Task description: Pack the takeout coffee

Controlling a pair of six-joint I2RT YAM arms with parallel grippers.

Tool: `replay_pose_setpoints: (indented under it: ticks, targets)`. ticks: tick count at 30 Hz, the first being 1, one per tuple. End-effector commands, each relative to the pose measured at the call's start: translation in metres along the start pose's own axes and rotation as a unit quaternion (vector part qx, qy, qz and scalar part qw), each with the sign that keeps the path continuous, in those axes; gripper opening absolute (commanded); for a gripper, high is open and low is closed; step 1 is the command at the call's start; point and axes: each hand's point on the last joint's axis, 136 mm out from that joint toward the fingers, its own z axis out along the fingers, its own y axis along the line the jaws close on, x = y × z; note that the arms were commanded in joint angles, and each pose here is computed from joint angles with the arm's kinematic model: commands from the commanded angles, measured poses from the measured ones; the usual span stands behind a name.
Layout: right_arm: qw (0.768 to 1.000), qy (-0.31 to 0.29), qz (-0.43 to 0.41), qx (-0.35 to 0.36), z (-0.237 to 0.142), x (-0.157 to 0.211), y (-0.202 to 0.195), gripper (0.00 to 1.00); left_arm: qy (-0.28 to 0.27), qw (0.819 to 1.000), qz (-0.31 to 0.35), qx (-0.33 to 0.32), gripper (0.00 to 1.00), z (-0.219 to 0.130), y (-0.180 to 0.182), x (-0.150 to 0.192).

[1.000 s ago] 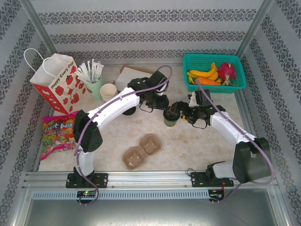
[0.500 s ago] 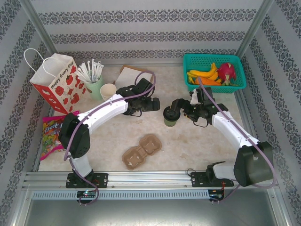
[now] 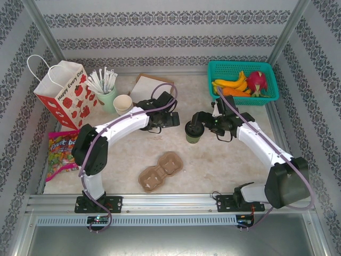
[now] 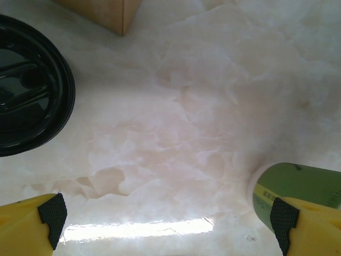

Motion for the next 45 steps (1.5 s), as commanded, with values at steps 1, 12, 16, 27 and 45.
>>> replay_pose_setpoints:
  ticks: [1, 12, 16, 27, 45]
  targets:
    - [1.000, 0.009, -0.011, 0.027, 0.002, -0.001, -0.002, 0.98, -0.001, 1.000, -0.016, -0.009, 1.00, 0.010, 0.002, -0.006]
    - [0.998, 0.029, -0.029, 0.044, 0.016, -0.004, 0.005, 0.98, 0.030, 0.999, -0.009, 0.017, 1.00, 0.026, -0.018, -0.003]
    - [0.998, 0.036, -0.037, 0.030, 0.020, -0.003, 0.013, 0.98, 0.036, 0.999, -0.009, 0.022, 1.00, 0.029, -0.020, -0.001]
    - [0.996, 0.066, -0.050, 0.027, 0.032, 0.011, 0.017, 0.98, 0.048, 0.999, -0.011, 0.019, 1.00, 0.033, -0.019, 0.005]
    - [0.990, 0.105, -0.046, 0.077, 0.053, 0.037, -0.014, 0.90, 0.057, 0.998, -0.015, 0.017, 1.00, 0.035, -0.014, 0.012]
